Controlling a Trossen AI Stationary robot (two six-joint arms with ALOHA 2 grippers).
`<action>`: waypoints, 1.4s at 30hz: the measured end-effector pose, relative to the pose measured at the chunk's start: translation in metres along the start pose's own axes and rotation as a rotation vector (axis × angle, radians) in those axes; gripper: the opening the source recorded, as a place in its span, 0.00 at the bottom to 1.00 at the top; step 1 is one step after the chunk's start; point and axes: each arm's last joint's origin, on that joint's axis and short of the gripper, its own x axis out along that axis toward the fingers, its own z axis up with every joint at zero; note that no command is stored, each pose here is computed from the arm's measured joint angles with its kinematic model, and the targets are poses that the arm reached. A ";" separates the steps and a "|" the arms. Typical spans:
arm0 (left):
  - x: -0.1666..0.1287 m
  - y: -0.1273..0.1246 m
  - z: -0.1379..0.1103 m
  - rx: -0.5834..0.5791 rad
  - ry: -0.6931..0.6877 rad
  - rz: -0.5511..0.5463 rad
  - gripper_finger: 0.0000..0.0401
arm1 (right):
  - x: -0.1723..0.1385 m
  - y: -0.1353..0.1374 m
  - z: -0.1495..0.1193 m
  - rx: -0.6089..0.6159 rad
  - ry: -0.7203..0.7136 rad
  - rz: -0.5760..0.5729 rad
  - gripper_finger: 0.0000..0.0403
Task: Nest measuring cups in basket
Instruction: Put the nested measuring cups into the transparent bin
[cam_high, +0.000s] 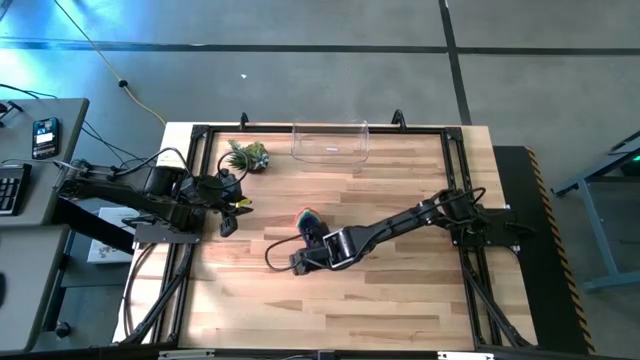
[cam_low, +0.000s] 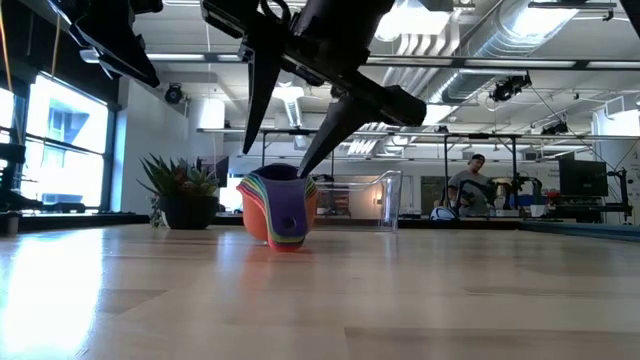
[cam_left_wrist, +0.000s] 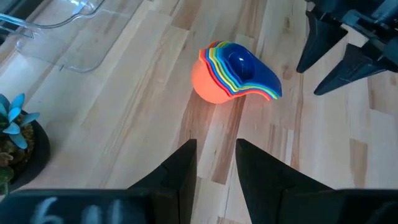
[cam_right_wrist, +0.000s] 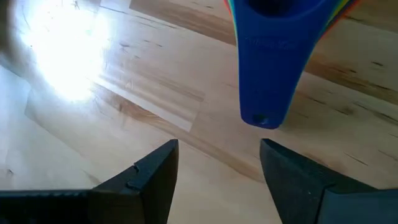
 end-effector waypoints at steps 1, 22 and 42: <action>0.000 0.000 0.000 0.000 0.000 0.000 0.26 | 0.000 0.000 0.001 0.003 0.010 0.000 0.54; 0.002 0.001 0.001 -0.026 -0.024 0.071 0.26 | 0.004 -0.010 0.017 -0.042 0.023 -0.078 0.63; 0.002 0.001 0.001 -0.026 -0.027 0.070 0.26 | 0.023 -0.013 0.023 -0.052 -0.027 -0.108 0.64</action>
